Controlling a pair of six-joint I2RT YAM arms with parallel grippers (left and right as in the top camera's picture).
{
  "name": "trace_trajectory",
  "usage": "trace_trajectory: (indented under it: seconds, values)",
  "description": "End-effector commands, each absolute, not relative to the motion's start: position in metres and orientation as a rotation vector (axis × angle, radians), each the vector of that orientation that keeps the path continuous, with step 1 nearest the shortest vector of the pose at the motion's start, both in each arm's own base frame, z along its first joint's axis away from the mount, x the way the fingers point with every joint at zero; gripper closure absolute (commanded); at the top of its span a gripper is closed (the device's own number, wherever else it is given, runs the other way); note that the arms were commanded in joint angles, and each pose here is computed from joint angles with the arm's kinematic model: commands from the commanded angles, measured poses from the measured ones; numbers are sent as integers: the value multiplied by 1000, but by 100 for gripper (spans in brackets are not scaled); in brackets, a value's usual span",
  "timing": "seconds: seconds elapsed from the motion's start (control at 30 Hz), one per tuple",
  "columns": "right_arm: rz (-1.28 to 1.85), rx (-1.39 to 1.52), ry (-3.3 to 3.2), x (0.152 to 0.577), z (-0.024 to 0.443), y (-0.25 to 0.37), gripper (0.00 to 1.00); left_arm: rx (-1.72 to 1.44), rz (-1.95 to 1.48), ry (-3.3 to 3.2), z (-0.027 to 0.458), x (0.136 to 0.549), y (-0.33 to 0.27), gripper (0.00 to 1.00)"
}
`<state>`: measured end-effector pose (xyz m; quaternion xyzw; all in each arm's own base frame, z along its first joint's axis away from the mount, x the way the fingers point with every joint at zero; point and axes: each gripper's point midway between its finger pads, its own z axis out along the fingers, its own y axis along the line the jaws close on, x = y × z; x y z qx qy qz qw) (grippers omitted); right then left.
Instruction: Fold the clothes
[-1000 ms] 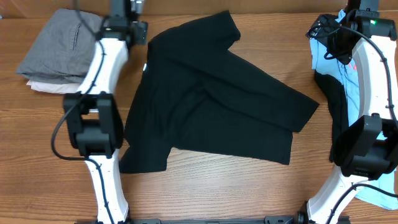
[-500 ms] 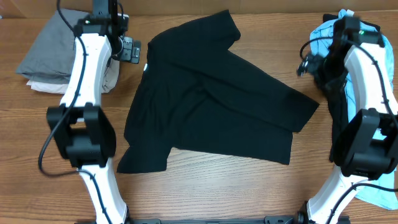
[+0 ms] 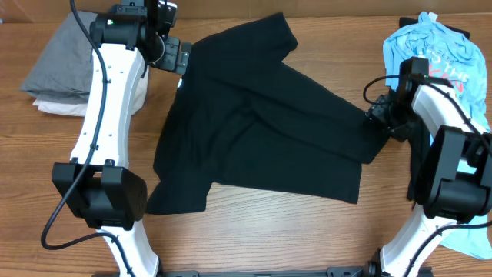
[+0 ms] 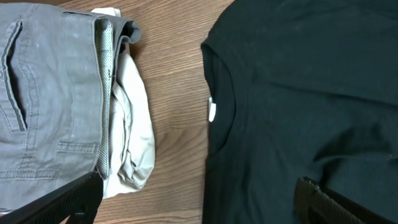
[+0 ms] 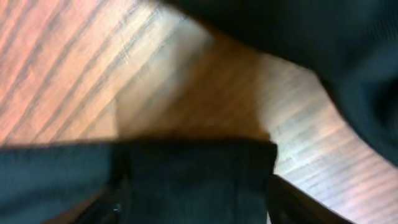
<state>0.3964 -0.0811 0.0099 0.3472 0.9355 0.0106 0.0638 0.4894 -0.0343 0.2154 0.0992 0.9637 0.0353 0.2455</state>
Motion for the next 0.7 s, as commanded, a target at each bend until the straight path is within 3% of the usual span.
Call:
trace_trajectory:
  seconds: [0.0,0.1,0.17,0.27,0.43,0.67]
  values:
    - [8,1058,2808,392,-6,-84,39,264,74,2634,214,490,-39,0]
    - [14,1048,2782,396,-11,-84,61,266,73,2634,213,490,-40,0]
    - [16,1044,2773,397,-11,-85,71,265,73,2635,213,490,-40,0]
    - [23,1027,2745,406,-9,-87,95,267,73,2634,213,490,-40,0]
    - [8,961,2681,433,16,-95,96,266,74,2631,214,491,-40,0]
    - [23,858,2582,479,88,-104,96,261,75,2619,215,493,-39,0]
